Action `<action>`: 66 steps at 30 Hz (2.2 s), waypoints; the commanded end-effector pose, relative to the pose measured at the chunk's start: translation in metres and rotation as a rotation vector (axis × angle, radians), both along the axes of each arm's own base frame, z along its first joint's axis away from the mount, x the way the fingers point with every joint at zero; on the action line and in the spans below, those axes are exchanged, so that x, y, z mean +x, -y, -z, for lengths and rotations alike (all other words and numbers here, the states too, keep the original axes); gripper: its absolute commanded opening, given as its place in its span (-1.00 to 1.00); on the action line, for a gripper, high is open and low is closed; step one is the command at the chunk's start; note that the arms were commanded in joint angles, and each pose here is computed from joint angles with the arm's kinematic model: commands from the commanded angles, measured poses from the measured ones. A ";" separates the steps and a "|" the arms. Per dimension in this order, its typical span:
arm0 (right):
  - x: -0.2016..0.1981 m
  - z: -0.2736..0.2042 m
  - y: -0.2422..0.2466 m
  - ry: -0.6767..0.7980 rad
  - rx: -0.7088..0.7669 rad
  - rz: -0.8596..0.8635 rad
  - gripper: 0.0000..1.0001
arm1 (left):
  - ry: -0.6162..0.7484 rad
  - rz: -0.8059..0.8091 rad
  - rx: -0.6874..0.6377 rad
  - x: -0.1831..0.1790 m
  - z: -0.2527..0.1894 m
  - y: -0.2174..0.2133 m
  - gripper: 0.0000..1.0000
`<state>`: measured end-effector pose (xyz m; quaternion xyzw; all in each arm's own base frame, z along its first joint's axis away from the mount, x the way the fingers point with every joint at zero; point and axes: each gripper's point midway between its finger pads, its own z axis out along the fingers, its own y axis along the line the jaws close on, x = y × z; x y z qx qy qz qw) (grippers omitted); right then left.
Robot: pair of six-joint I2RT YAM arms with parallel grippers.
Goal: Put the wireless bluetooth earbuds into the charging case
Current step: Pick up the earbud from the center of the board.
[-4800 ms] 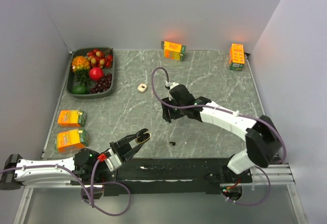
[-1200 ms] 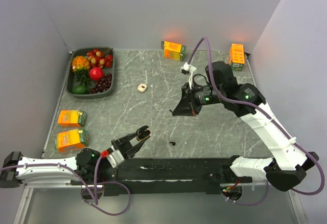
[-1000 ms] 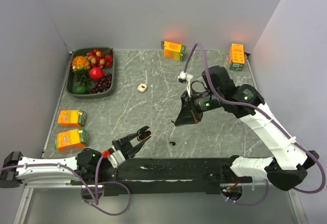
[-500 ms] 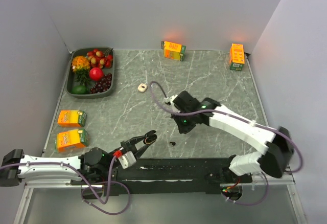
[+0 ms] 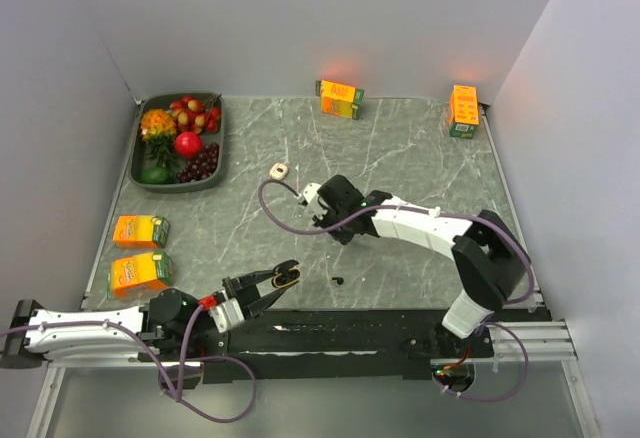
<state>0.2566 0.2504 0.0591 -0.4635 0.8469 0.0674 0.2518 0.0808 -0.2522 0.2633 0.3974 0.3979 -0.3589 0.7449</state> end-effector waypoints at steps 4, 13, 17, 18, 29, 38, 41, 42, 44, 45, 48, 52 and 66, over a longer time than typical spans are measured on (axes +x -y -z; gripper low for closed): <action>0.041 -0.018 -0.010 0.097 0.085 0.061 -0.16 | 0.005 0.086 -0.054 -0.017 -0.024 0.001 -0.98; 0.058 -0.053 0.019 0.226 0.135 0.341 0.99 | -0.010 0.071 -0.071 -0.015 -0.028 -0.003 -0.98; 0.063 -0.073 0.034 0.127 0.349 0.641 0.73 | -0.022 0.043 -0.080 -0.010 -0.028 -0.006 -0.98; 0.060 -0.070 0.035 0.060 0.435 0.747 0.49 | -0.023 0.036 -0.088 -0.008 -0.029 -0.006 -0.98; 0.056 -0.058 0.037 -0.322 0.797 1.352 0.80 | -0.060 -0.020 -0.133 0.002 -0.035 -0.011 -0.98; 0.053 -0.012 0.021 -0.416 0.757 1.555 0.36 | -0.083 -0.016 -0.150 0.002 -0.036 -0.013 -0.98; 0.053 0.003 0.023 -0.416 0.691 1.586 0.15 | -0.080 -0.020 -0.142 0.003 -0.034 -0.013 -0.98; 0.053 0.005 0.024 -0.410 0.676 1.591 0.11 | -0.077 -0.020 -0.138 0.003 -0.034 -0.012 -0.98; 0.054 0.013 0.026 -0.401 0.638 1.590 0.03 | -0.078 -0.021 -0.135 0.003 -0.032 -0.012 -0.98; 0.058 0.009 0.024 -0.392 0.638 1.587 0.01 | -0.078 -0.023 -0.138 0.003 -0.033 -0.012 -0.98; 0.058 0.018 0.030 -0.370 0.571 1.596 0.00 | -0.078 -0.026 -0.144 0.003 -0.032 -0.013 -0.98; 0.060 0.030 0.034 -0.363 0.528 1.617 0.00 | -0.076 -0.032 -0.138 0.005 -0.031 -0.013 -0.98; 0.072 0.035 0.037 -0.348 0.497 1.622 -0.35 | -0.086 -0.033 -0.131 0.005 -0.028 -0.013 -0.98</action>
